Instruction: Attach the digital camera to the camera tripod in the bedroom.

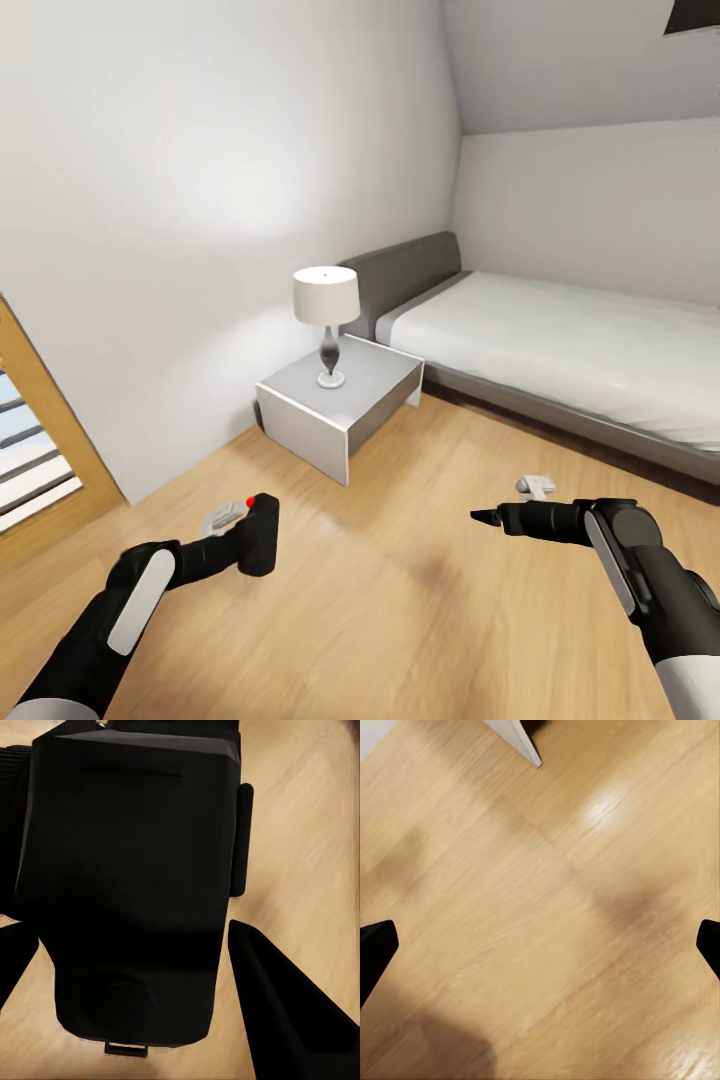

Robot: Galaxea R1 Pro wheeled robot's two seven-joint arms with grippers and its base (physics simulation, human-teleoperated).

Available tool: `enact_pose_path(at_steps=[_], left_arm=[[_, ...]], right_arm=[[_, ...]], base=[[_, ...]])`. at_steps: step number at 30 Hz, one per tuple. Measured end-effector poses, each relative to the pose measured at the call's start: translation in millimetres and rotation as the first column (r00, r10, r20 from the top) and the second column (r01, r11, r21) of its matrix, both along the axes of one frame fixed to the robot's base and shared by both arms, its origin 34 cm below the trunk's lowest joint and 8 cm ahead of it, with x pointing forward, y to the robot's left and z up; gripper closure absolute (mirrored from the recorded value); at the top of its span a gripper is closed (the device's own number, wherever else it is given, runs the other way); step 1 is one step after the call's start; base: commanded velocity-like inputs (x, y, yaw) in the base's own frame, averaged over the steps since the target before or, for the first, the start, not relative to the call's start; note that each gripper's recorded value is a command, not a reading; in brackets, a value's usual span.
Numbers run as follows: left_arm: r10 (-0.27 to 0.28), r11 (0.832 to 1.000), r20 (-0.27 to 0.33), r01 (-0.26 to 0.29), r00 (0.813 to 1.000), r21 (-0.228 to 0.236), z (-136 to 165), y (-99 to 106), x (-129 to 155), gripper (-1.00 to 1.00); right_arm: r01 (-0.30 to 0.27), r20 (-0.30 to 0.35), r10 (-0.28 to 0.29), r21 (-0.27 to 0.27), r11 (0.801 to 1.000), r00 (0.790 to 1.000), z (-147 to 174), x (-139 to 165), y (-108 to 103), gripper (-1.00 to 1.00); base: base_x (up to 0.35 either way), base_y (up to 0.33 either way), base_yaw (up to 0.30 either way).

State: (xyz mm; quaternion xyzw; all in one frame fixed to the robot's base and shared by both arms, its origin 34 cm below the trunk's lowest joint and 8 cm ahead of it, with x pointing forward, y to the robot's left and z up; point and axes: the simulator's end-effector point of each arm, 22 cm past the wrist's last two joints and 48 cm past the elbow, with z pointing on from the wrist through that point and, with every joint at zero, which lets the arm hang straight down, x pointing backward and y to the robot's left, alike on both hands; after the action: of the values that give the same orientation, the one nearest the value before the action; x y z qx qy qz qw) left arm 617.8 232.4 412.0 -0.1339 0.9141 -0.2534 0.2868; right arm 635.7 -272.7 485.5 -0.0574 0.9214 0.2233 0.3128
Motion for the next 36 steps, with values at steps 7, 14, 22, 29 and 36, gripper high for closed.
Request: enact_pose_path(at_steps=[7, 14, 22, 29, 36], left_arm=[[0.003, 1.000, 0.033, -0.003, 0.999, 0.000, 16.6, 0.3, 3.3, 1.00], [0.003, 1.000, 0.062, -0.003, 0.998, -0.001, 32.9, 0.3, 5.4, 1.00], [0.003, 1.000, 0.093, -0.003, 0.996, 0.000, 50.7, 0.5, 6.6, 1.00], [0.003, 1.000, 0.121, -0.003, 0.993, -0.001, 67.0, 0.4, 7.8, 1.00], [0.003, 1.000, 0.149, -0.003, 0.989, -0.001, 83.0, 0.5, 8.3, 1.00]], right_arm=[[-0.001, 0.029, 0.001, 0.000, 1.000, 1.000, 16.5, 0.3, 0.4, -1.00], [-0.001, 0.057, 0.001, 0.001, 1.000, 0.998, 33.2, 0.1, 0.7, -1.00], [-0.002, 0.089, 0.001, 0.001, 1.000, 0.996, 52.0, -0.7, 1.1, -1.00], [-0.002, 0.120, 0.002, 0.000, 1.000, 0.993, 68.8, -1.4, 1.0, -1.00], [-0.001, 0.148, 0.001, -0.002, 1.000, 0.989, 85.2, -2.8, 0.5, -1.00]], base=[[0.000, 0.000, 0.000], [0.000, 0.000, 0.000], [0.000, 0.000, 0.000], [0.000, 0.000, 0.000], [0.000, 0.000, 0.000]])
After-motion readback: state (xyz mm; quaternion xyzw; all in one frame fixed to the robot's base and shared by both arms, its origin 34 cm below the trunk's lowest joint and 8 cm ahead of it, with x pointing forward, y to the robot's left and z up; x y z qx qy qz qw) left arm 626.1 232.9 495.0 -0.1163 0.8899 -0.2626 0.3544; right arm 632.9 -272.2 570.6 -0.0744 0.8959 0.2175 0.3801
